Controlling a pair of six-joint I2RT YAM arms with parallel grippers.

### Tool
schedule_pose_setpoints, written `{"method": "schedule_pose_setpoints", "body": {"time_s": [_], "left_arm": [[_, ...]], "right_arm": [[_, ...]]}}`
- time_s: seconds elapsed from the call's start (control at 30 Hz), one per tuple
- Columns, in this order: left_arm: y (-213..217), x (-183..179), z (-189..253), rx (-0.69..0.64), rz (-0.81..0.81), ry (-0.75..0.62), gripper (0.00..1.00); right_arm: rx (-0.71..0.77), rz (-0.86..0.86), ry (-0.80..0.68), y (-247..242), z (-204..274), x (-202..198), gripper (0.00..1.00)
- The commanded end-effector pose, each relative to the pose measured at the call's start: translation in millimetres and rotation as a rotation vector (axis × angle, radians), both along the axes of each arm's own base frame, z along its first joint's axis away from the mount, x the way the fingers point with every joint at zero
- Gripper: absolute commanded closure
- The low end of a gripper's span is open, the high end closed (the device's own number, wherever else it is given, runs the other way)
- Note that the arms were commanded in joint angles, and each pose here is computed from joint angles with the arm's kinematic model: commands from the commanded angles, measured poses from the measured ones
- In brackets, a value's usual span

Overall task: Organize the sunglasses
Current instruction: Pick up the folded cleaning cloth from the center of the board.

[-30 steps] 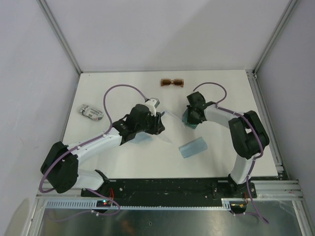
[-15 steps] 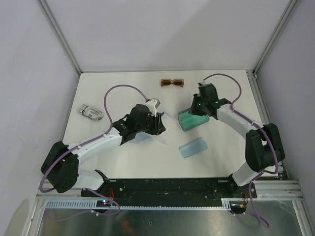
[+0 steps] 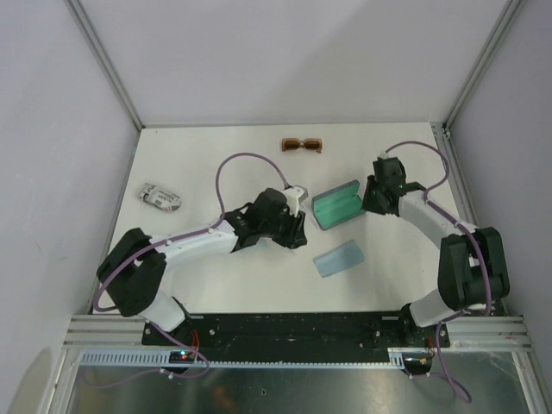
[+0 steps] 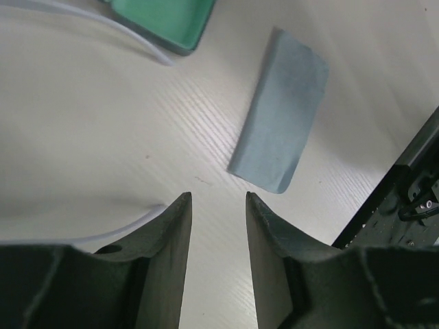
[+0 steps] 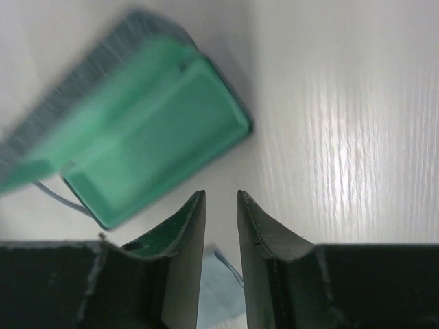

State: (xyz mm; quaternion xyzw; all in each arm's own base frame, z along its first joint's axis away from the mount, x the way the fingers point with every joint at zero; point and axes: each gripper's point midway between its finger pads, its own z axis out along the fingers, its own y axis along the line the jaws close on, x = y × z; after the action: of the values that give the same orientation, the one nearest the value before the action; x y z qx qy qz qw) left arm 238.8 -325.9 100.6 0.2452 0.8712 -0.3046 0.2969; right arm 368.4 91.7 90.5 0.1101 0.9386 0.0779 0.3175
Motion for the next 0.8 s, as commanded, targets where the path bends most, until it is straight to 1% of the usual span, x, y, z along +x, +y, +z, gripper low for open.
{"method": "schedule_pose_setpoints", "body": {"time_s": [0.0, 0.13, 0.27, 0.6, 0.77], "left_arm": [[-25.2, -1.5, 6.3, -0.020, -0.075, -0.040, 0.58], [-30.6, -5.5, -7.0, 0.003, -0.091, -0.019, 0.58], [-32.6, -6.1, -15.2, 0.021, -0.085, -0.008, 0.57], [-38.5, -12.6, -29.0, 0.044, -0.083, 0.015, 0.57], [-41.3, -14.7, -32.7, 0.048, -0.090, 0.021, 0.57]], "right_arm": [[-0.010, 0.034, 0.023, -1.2, -7.2, -37.9, 0.69], [-0.064, 0.103, 0.054, 11.8, -19.3, -68.5, 0.64], [-0.059, 0.159, 0.063, 26.6, -25.6, -85.6, 0.61], [-0.074, 0.194, 0.112, 35.6, -46.1, -90.2, 0.66], [-0.085, 0.213, 0.138, 40.3, -58.0, -91.5, 0.68]]}}
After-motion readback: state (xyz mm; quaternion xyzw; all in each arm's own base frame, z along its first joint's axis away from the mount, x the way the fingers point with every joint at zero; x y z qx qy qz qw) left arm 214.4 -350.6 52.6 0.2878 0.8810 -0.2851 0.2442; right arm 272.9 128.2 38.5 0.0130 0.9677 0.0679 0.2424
